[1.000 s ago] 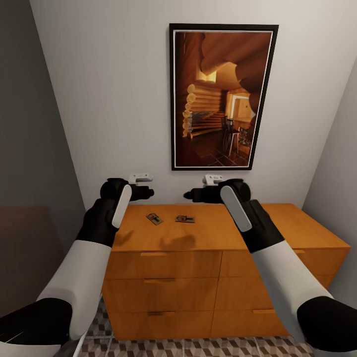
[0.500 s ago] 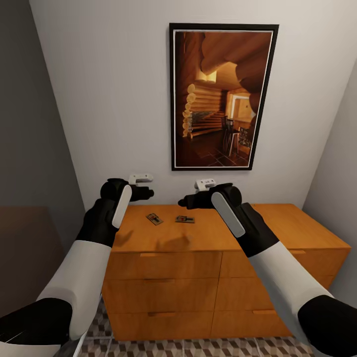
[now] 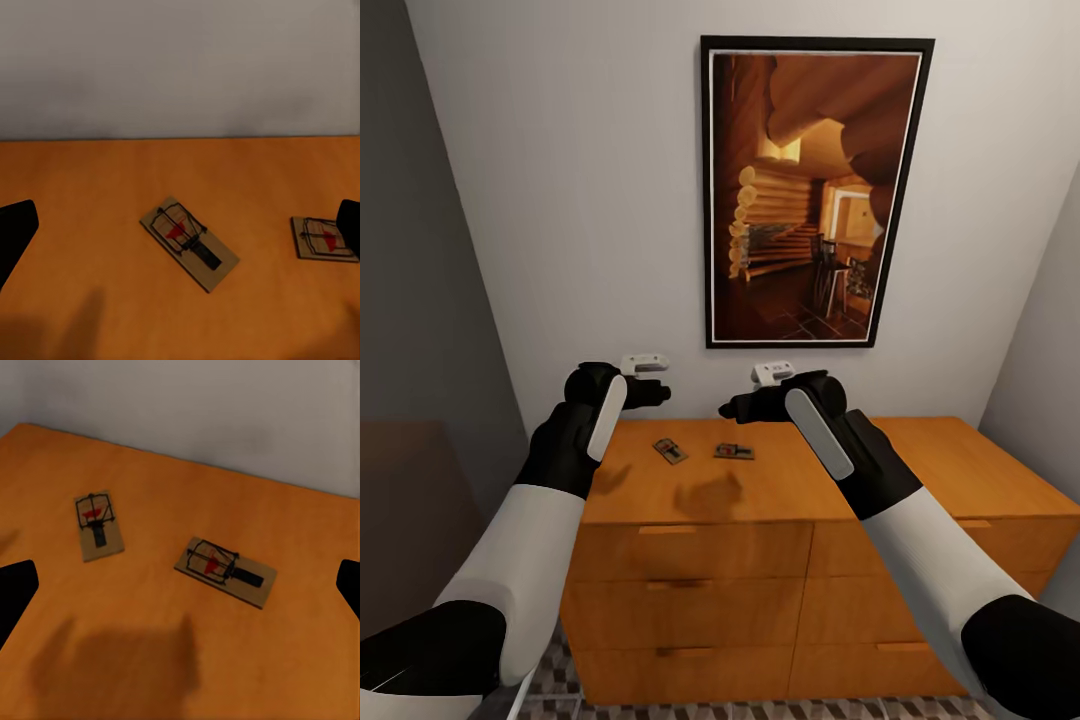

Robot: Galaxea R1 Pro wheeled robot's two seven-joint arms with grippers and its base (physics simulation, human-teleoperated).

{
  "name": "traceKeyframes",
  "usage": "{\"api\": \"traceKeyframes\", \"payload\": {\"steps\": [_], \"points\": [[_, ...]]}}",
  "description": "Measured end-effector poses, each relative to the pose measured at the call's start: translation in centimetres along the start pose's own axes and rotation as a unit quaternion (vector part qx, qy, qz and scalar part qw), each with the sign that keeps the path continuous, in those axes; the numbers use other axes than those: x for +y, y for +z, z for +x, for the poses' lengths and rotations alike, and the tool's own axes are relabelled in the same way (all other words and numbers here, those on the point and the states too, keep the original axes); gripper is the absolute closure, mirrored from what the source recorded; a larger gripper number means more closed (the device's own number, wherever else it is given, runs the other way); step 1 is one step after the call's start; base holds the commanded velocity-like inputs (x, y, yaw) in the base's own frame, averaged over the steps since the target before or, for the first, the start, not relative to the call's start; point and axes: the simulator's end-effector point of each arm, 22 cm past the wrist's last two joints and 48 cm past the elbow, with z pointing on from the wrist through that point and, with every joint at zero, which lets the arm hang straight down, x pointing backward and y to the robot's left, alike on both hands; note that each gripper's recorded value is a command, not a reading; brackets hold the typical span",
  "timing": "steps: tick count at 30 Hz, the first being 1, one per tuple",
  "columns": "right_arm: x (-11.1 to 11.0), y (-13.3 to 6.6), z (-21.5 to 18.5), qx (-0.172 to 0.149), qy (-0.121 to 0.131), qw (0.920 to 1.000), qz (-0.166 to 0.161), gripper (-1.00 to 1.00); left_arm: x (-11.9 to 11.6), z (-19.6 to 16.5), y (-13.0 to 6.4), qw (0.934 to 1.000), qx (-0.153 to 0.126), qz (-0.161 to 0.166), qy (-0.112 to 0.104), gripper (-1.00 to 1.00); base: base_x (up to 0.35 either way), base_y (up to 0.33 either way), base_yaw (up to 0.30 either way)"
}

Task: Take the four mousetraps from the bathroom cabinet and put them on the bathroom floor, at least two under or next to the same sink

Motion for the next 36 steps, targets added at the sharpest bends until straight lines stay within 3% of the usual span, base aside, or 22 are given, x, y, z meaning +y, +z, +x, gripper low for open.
{"api": "traceKeyframes", "payload": {"steps": [19, 36], "points": [[0.2, 0.1, 0.1, 0.002, 0.001, 1.0000, -0.002, -1.00, 0.0, 0.1, 0.1, 1.0000, 0.002, 0.000, 0.000, -1.00, 0.007, 0.000, 0.000], [1.1, 0.3, 0.2, 0.004, 0.000, 1.0000, -0.007, -1.00, 1.2, 4.0, 2.3, 0.9984, 0.054, -0.013, 0.002, -1.00, 0.000, 0.000, 0.000]]}}
